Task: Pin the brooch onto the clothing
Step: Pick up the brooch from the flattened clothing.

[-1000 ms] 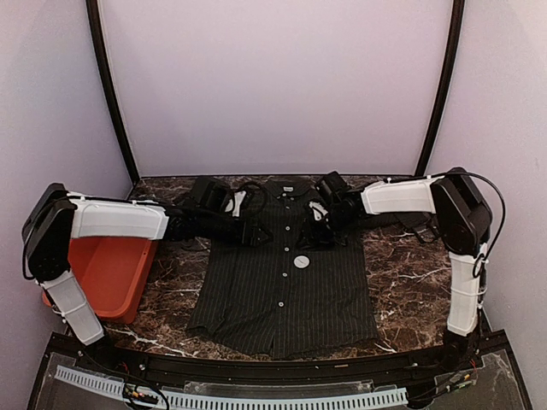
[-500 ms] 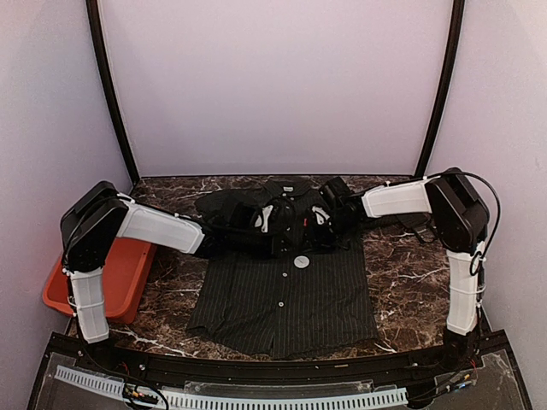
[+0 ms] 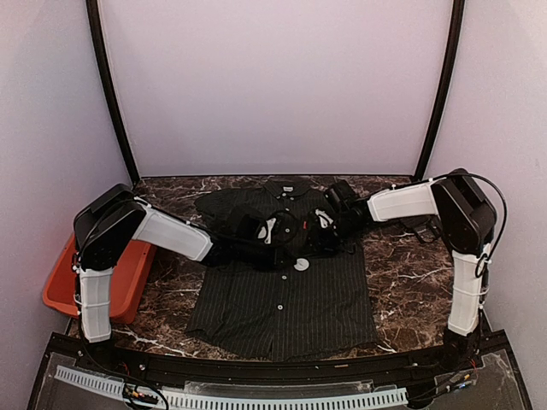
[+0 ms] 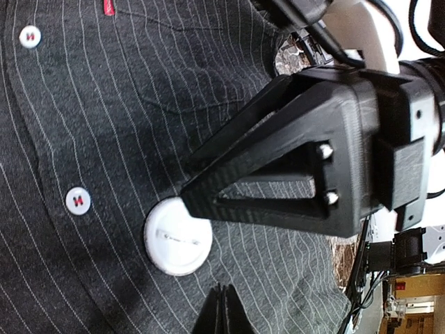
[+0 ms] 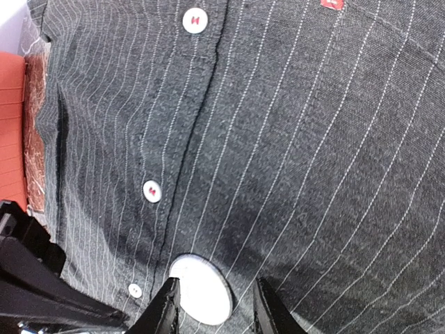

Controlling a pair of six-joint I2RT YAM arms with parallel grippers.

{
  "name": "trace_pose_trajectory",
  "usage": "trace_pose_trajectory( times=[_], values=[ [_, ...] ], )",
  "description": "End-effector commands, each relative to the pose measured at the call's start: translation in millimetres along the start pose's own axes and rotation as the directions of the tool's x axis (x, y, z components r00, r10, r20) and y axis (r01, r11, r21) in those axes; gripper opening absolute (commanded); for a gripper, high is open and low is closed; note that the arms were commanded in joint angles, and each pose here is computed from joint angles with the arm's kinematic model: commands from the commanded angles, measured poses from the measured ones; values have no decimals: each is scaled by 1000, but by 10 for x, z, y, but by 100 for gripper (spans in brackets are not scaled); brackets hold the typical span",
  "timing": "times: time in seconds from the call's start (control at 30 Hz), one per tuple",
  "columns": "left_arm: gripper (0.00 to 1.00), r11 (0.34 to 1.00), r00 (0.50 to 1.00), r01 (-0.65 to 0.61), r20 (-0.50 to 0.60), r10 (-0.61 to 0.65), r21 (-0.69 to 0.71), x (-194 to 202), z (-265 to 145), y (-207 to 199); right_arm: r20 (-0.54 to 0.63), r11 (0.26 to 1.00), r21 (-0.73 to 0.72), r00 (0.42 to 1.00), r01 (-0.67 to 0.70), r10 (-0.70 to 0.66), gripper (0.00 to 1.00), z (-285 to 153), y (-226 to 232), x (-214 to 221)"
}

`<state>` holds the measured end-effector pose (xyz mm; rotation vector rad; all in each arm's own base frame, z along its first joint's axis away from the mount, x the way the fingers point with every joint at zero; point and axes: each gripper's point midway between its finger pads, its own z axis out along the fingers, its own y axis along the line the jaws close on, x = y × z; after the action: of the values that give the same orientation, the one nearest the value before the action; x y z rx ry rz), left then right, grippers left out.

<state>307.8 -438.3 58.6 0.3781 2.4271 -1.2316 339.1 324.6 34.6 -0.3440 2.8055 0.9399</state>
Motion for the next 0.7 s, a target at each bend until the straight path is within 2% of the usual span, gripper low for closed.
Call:
trace_pose_trajectory(
  times=[0.0,0.27,0.67],
  values=[
    [1,1000,1000,14,-20,-14,-7,113,7,80,14,1000,-27,1000,-2,2,34,-136,87,-5],
    [1,999,999,29,-45,-29,-20,223,71,199,23,1000,-27,1000,-5,6,34,-227,136,-16],
    [1,999,998,44,-53,-44,3,228,207,227,-32,999,-12,999,-33,33,34,-90,9,127]
  ],
)
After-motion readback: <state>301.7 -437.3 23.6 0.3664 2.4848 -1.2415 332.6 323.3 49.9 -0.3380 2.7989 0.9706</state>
